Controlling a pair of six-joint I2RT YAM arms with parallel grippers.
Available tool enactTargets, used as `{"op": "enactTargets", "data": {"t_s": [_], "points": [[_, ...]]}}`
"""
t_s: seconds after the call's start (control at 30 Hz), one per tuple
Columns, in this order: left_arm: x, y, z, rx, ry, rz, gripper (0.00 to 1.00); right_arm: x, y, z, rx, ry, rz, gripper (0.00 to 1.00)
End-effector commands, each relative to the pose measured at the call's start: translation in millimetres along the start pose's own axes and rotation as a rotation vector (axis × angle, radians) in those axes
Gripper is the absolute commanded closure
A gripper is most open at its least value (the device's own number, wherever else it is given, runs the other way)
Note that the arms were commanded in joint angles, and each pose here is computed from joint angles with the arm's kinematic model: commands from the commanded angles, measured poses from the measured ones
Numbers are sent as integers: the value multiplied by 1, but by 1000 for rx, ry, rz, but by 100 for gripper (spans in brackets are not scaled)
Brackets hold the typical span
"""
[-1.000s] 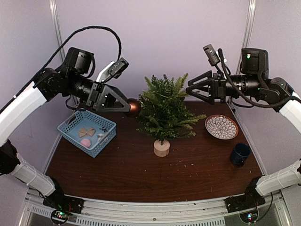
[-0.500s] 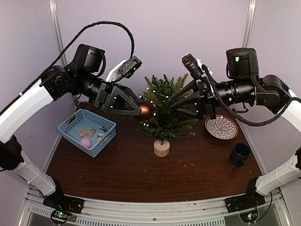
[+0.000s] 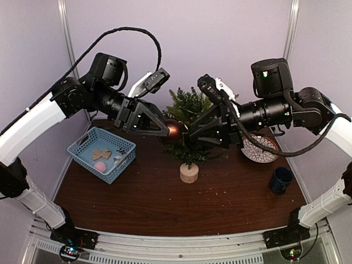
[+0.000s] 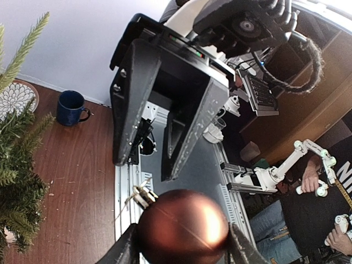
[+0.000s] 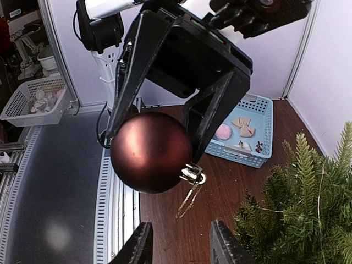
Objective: Decorate the small christmas tree
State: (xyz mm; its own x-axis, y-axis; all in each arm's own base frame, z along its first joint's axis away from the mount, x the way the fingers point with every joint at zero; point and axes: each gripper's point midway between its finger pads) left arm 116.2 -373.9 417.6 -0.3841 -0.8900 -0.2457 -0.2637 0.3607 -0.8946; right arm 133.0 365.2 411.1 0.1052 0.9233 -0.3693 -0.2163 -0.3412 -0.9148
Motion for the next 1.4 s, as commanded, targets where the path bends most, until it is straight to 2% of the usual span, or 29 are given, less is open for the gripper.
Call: {"op": "enactTargets", "data": {"t_s": [0.0,0.23,0.5,0.63,0.8,1.37], "points": [[2,-10,3,65,-17,-23,62,0,-11,-8,1,58,-36,61],[5,-10,8,63,-20,-22,62,3,-15,-11,4,72,-58,63],[7,-9,12,58,-28,-18,63,10,-16,-14,5,76,-55,71],[8,-7,14,57,-30,-14,63,11,-13,-18,6,96,-44,80],[8,2,27,33,-86,6,67,9,-13,-24,10,135,-48,100],[-5,12,62,33,-262,24,68,13,-3,-54,11,288,19,100]]}}
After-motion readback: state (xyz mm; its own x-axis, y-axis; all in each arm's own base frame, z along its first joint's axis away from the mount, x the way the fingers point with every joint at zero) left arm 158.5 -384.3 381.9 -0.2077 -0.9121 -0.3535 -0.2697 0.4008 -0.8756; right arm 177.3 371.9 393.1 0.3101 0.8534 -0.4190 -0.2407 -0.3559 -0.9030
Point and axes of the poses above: each gripper's point midway between its finger pads, its own x axis out along the fingers, its own z axis along the line the jaws close on, y = z × x, and after that the axes turned 11 degrees about x, right-handed
